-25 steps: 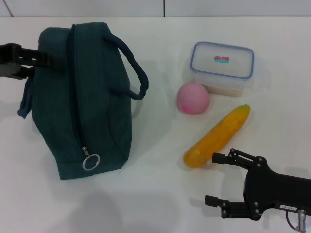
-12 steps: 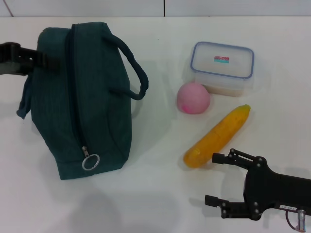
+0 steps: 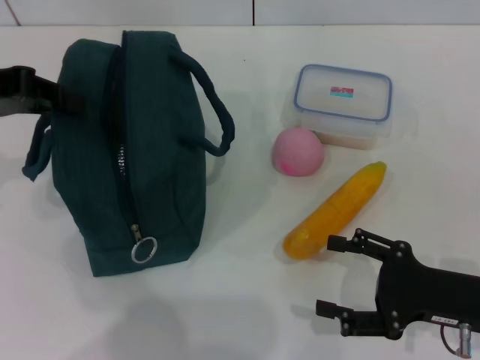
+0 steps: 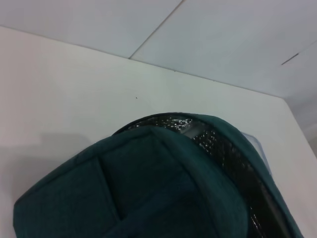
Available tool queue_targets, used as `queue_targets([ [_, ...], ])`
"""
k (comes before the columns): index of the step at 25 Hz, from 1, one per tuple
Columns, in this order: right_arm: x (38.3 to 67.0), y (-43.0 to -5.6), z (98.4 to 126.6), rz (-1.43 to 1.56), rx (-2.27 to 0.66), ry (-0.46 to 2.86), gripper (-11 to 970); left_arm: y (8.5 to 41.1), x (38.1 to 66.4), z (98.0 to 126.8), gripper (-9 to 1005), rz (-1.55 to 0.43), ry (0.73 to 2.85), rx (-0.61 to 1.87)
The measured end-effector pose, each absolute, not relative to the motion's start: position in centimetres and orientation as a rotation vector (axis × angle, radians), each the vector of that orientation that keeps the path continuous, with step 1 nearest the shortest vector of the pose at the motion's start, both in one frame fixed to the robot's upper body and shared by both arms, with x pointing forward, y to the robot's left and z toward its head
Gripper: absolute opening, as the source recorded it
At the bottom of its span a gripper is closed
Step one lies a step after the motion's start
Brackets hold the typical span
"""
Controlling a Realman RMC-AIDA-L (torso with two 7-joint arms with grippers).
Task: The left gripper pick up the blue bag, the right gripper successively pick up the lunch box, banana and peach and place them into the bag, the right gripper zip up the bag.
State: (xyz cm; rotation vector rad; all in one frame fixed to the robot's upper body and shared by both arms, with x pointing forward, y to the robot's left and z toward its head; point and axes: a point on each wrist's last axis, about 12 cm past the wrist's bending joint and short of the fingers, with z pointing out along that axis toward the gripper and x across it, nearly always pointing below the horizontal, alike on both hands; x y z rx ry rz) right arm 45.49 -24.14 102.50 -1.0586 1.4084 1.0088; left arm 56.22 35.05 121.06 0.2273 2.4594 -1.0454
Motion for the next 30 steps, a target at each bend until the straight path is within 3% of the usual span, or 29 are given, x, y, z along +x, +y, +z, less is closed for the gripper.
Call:
queue_targets([
  [6, 45.8, -24.2, 102.8, 1.005, -1.001, 1.403, 871, 35.0, 56.3, 120.9, 42, -1.057, 2.464, 0.223],
  [9, 46.4, -24.4, 103.4, 1.043, -0.869, 1.427, 871, 34.9, 56.3, 121.0, 42, -1.066, 2.461, 0.228],
  [16, 47.9, -26.7, 104.6, 1.229, -0.239, 1.496, 870, 34.4, 56.1, 121.9, 43, -1.178, 2.377, 0.252],
  [22, 48.4, -28.9, 103.6, 1.349, 0.24, 1.574, 870, 34.3, 55.9, 122.2, 43, -1.216, 2.344, 0.257],
  [30, 50.1, -29.2, 101.7, 1.298, 0.479, 1.729, 870, 33.9, 56.1, 122.1, 41, -1.212, 2.354, 0.277],
])
